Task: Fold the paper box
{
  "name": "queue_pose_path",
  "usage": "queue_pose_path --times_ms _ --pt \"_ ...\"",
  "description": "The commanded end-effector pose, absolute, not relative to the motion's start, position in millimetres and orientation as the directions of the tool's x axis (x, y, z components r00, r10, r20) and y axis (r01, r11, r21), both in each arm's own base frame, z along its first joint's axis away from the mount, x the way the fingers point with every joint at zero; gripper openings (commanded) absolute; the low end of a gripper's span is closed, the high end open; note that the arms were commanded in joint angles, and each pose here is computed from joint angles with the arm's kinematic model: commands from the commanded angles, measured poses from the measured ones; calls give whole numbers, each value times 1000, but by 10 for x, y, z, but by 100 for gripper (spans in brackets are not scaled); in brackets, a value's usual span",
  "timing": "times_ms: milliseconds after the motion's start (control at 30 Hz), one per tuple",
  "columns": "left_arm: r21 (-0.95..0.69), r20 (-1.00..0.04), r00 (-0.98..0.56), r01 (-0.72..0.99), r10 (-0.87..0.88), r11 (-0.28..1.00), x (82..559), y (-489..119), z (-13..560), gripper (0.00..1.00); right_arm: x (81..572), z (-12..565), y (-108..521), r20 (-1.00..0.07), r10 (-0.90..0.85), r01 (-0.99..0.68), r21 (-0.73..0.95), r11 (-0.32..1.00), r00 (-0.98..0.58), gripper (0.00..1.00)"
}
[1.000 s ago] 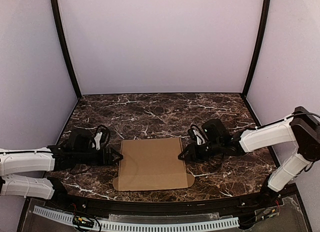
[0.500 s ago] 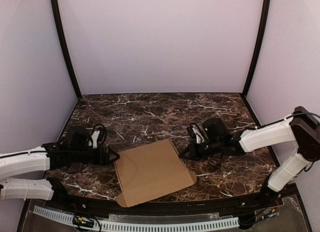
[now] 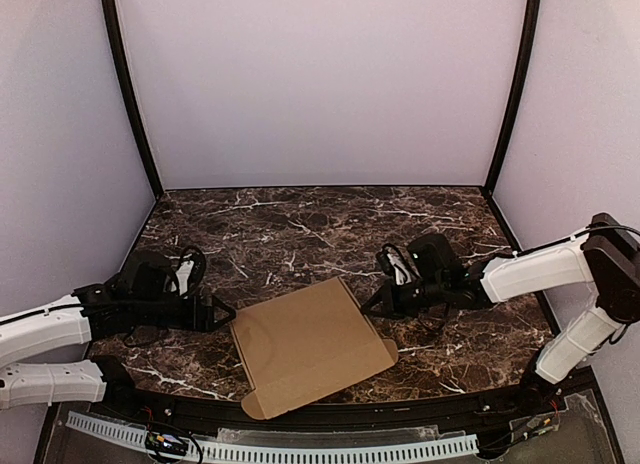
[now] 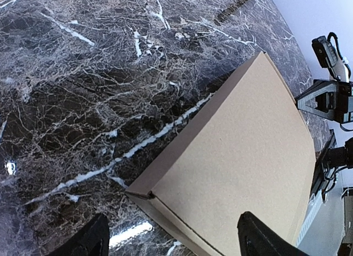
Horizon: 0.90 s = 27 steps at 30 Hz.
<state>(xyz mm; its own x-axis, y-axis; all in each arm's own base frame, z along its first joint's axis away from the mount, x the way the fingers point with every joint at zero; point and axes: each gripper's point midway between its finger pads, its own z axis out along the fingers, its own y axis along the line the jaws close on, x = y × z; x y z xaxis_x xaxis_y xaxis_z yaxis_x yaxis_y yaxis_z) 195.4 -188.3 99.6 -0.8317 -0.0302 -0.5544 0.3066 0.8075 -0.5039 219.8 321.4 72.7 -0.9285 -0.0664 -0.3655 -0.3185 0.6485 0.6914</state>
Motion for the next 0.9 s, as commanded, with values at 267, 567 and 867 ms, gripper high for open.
queue_pose_path --times_ms 267,567,867 --pt "-668 -409 -906 217 -108 712 1712 -2015 864 82 2225 525 2989 -315 13 -219 688 692 -949 0" --pt "-761 -329 -921 129 -207 636 1721 -2101 697 88 2179 444 2872 -307 29 -200 685 701 -951 0" --pt "-839 -269 -933 106 -238 534 1803 -2309 721 93 2156 427 2863 -307 30 -201 692 693 -951 0"
